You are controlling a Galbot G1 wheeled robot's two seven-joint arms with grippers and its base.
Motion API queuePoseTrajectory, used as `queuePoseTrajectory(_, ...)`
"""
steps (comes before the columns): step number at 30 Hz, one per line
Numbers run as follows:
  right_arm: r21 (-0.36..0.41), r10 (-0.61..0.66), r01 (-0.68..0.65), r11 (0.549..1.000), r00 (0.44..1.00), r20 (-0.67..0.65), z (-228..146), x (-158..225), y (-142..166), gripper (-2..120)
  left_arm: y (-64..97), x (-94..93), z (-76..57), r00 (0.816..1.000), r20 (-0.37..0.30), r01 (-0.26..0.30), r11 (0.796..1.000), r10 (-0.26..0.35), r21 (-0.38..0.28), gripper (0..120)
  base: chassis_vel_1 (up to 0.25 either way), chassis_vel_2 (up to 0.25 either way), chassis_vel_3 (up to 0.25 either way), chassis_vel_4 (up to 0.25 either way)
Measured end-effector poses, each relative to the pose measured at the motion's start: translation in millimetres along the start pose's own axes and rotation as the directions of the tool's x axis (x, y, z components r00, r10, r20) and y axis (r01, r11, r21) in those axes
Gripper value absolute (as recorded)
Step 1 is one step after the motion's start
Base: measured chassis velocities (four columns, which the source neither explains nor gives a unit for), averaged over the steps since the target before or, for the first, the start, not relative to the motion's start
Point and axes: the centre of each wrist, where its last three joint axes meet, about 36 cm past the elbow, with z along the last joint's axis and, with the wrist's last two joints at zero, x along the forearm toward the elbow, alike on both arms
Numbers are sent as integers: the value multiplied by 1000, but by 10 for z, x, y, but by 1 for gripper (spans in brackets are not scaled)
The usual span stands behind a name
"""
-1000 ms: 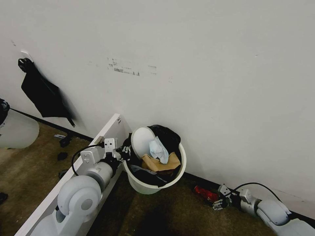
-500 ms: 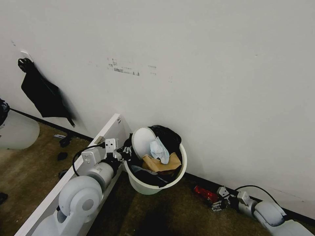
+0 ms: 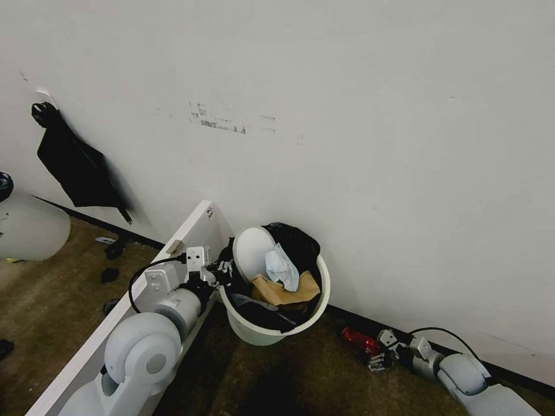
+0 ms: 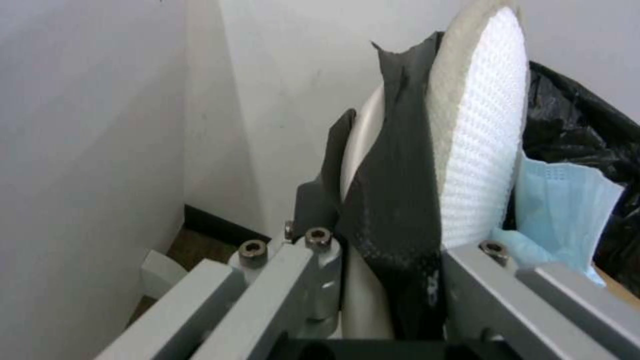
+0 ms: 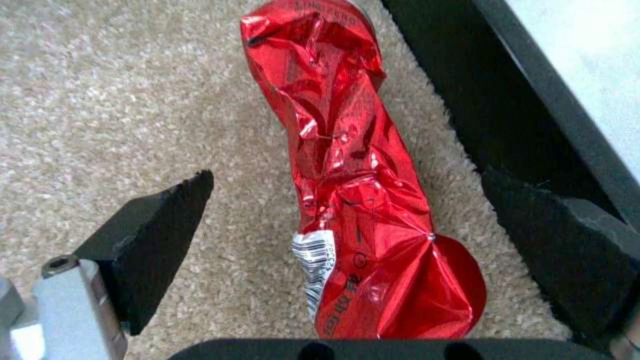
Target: Pick up the trash bin and place the garbage on the floor into it.
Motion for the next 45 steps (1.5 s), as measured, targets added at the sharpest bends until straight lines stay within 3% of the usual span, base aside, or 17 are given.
queuePoseTrajectory(13,-6,8,-8,1000,1000,-7,54,-140,-31,99,5,4,1,1000,5,5,1000,-5,1,4,0,0,0,0)
queuePoseTrajectory(33,4,-8,8,1000,1000,1,34,-153,-41,25,-3,-31,23,1000,3,4,1000,-4,3,4,0,0,0,0)
queuePoseTrajectory(45,19,4,-4,1000,1000,31,-47,-68,-108,23,-8,-48,38,1000,-2,3,1000,-3,3,4,0,0,0,0)
